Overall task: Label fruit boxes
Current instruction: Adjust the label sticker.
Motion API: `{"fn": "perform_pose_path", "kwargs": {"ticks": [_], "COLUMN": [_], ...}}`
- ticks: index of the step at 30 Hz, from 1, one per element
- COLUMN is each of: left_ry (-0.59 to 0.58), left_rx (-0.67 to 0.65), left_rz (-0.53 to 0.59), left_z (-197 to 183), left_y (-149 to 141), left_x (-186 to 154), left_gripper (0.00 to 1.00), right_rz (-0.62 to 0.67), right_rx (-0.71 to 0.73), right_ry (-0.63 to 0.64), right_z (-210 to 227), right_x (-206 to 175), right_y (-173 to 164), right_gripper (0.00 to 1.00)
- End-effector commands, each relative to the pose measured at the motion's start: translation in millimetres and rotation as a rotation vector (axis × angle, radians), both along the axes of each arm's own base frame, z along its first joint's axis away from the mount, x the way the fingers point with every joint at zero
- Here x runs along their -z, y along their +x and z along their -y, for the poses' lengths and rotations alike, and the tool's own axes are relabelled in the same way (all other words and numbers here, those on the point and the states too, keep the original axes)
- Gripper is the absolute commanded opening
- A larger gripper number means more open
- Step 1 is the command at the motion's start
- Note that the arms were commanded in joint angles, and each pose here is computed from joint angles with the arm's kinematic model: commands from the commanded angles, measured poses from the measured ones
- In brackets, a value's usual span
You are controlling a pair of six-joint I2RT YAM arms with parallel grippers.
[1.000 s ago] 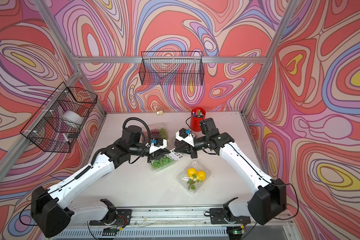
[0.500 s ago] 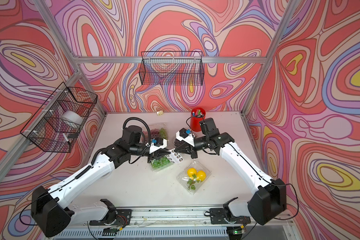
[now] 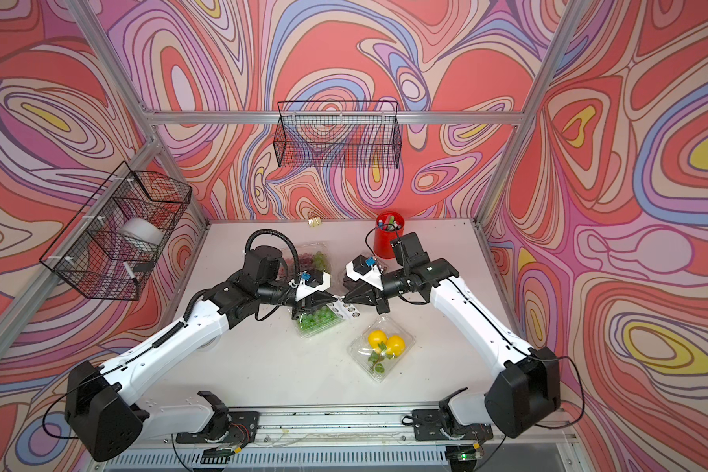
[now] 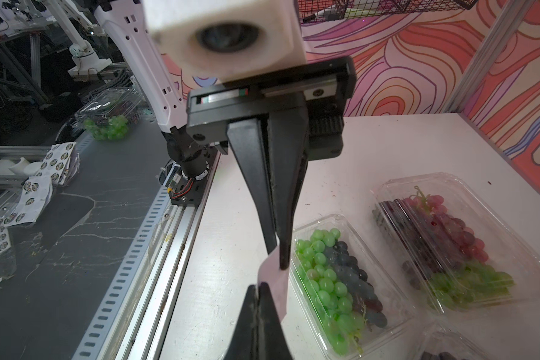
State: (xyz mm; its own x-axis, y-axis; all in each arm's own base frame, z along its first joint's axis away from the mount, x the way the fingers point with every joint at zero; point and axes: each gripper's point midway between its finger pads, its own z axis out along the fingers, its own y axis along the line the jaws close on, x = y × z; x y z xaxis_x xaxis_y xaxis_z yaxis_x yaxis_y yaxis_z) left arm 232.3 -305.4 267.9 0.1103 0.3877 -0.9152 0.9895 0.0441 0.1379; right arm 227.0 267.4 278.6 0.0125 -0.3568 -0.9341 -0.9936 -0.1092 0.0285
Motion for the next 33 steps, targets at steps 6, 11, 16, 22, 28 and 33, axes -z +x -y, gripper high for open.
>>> {"fn": "perform_pose_path", "kwargs": {"ticks": [6,11,16,22,28,33], "left_ry": [-0.038,-0.047,-0.043,-0.047,-0.050,-0.062], "left_rx": [0.080,0.097,0.083,0.035,0.024,0.036], "left_rz": [0.006,0.004,-0.009,0.015,0.015,0.007], "left_z": [6.5,5.6,6.1,8.5,8.8,10.2], "left_y": [-10.6,-15.5,-12.5,0.1,2.1,0.2], "left_x": [-14.3,-14.4,-12.9,-15.8,-17.9,-19.8], "left_gripper": [0.01,0.00,0.00,0.00,0.00,0.00], "right_rz": [0.014,0.023,-0.005,-0.015,-0.028,-0.014], "right_rx": [-0.019,0.014,-0.014,-0.034,-0.030,-0.006], "right_ry": [0.022,0.024,0.041,0.039,0.027,0.014], "right_z": [-3.3,-2.9,-3.7,-2.1,-2.3,-3.2], "right_x": [-5.1,-3.8,-4.6,-5.9,-1.7,-0.5], "right_y": [5.8,12.8,7.7,1.5,2.8,10.3], "right_gripper": [0.00,0.00,0.00,0.00,0.00,0.00]}}
